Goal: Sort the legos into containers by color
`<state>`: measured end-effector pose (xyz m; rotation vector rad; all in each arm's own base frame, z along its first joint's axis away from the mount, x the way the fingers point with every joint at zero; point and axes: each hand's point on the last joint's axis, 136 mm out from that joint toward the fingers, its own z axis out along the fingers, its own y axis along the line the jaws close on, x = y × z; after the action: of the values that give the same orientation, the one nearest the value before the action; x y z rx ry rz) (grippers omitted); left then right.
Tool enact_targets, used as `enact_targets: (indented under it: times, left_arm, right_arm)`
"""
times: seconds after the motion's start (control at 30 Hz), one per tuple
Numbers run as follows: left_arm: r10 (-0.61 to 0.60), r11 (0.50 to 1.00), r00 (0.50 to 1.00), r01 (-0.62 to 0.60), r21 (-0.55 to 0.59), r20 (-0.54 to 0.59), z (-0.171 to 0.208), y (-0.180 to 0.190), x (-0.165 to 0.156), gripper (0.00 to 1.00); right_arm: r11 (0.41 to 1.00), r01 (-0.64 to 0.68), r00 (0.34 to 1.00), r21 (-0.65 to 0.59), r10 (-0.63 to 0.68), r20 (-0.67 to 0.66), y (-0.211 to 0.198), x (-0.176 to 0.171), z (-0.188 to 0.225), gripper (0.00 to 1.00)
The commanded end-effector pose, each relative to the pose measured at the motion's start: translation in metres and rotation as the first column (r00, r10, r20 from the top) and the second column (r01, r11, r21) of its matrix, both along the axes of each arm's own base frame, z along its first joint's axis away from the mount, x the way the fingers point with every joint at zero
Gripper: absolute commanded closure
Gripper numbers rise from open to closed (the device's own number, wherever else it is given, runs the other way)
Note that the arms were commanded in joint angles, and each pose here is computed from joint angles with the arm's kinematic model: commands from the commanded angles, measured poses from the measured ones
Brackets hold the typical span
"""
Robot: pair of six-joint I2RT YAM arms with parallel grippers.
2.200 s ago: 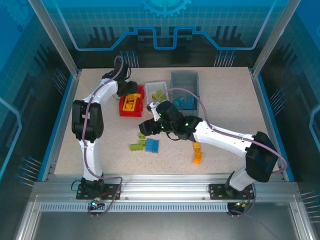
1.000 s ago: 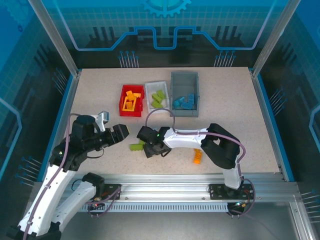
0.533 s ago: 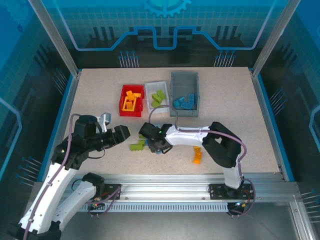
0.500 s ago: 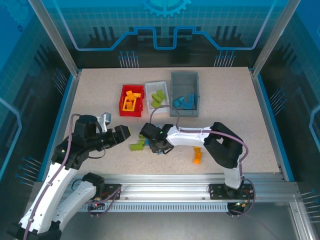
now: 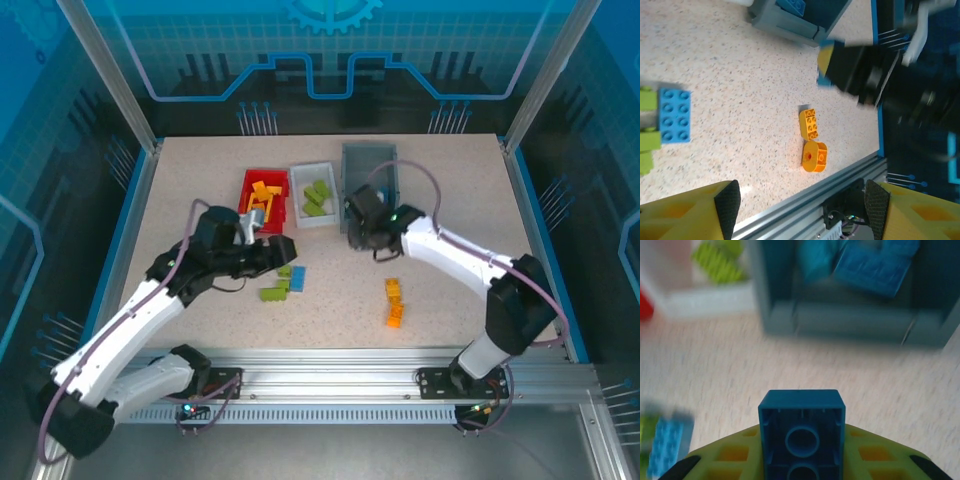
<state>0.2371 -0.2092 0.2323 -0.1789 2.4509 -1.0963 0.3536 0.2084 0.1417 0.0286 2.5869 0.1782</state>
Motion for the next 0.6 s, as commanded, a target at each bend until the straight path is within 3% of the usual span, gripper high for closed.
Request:
enact_targets:
  times: [0.0, 0.13, 0.3, 0.47, 0.57]
  left_arm:
    - [-0.004, 0.999, 0.983, -0.005, 0.051, 0.184, 0.035, -0.024, 0.025, 0.3]
    - [-0.055, 0.986, 0.955, 0.006, 0.166, 0.293, 0.037, -0.062, 0.035, 0.3]
    - [-0.091, 0.969, 0.915, -0.01, 0.247, 0.393, 0.038, -0.102, 0.038, 0.31]
    - [-0.143, 0.956, 0.922, 0.035, 0.29, 0.361, 0.018, -0.125, 0.037, 0.31]
    - [-0.17, 0.949, 0.927, 0.062, 0.31, 0.334, 0.006, -0.132, 0.032, 0.3]
  right_arm:
    - [0.998, -0.03, 0.999, 0.051, 0.028, 0.027, 0.002, 0.058, 0.008, 0.73]
    - [0.996, 0.015, 1.0, 0.092, -0.014, -0.013, -0.003, 0.117, 0.0, 0.74]
    - [0.992, 0.053, 0.997, 0.113, -0.046, -0.063, -0.008, 0.163, -0.021, 0.74]
    - [0.989, 0.074, 0.99, 0.125, -0.057, -0.129, -0.012, 0.185, -0.053, 0.69]
    - [0.99, 0.056, 0.99, 0.13, -0.038, -0.138, -0.01, 0.19, -0.056, 0.6]
